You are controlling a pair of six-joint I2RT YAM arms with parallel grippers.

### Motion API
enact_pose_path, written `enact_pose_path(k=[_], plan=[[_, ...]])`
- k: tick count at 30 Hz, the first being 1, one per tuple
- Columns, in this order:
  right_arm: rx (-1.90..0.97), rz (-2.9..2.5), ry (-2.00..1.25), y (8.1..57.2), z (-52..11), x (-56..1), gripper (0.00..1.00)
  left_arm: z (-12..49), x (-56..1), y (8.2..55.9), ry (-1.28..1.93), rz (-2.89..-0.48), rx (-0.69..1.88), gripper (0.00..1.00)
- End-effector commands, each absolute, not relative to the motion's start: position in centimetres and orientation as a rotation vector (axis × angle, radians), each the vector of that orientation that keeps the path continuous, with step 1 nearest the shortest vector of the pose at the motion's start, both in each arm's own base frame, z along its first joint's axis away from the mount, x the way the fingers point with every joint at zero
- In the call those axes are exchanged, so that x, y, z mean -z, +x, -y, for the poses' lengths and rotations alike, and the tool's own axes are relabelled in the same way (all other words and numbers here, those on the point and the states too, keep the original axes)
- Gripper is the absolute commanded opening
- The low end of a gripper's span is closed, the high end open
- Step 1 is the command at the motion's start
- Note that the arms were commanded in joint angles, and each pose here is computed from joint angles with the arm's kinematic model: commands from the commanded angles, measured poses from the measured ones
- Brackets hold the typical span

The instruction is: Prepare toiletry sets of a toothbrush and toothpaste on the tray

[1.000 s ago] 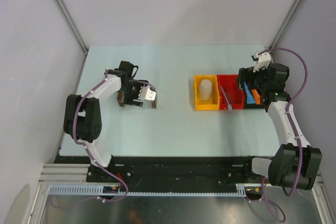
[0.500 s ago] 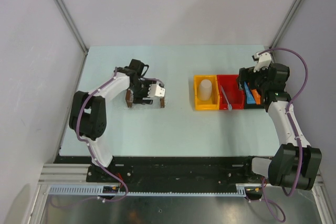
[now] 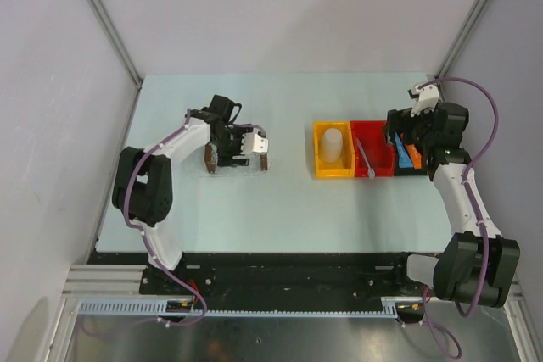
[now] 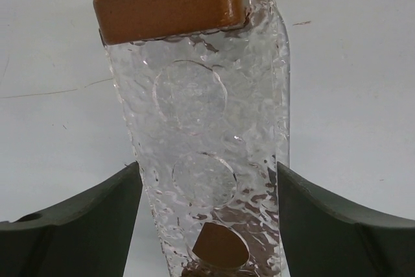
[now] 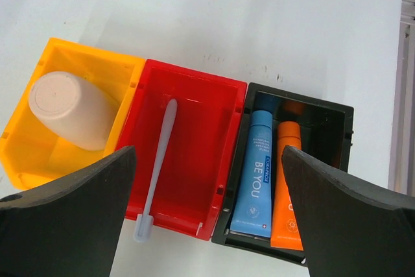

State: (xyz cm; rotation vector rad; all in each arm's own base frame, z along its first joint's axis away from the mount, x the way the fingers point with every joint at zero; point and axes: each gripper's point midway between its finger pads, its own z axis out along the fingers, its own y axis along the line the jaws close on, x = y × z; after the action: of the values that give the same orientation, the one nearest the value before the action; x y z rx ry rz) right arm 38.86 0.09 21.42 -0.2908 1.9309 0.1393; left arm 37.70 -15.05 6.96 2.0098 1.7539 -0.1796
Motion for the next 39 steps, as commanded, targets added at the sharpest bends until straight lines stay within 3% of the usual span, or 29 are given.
enact_pose_path(k=[1, 25, 39], plan=[[-0.137, -1.901, -0.305, 38.7, -0.1, -22.4, 1.00, 15.6, -7.5, 37.8, 2.012, -1.701, 0.157, 0.81], [-0.139, -1.898, -0.299, 38.6, 0.1, -22.5, 1.00, 14.7, -7.1, 37.2, 2.107, -1.624, 0.069, 0.84], [-0.138, -1.896, -0.296, 38.6, 0.2, -22.6, 1.00, 14.9, -8.1, 38.0, 2.052, -1.645, 0.029, 0.97]])
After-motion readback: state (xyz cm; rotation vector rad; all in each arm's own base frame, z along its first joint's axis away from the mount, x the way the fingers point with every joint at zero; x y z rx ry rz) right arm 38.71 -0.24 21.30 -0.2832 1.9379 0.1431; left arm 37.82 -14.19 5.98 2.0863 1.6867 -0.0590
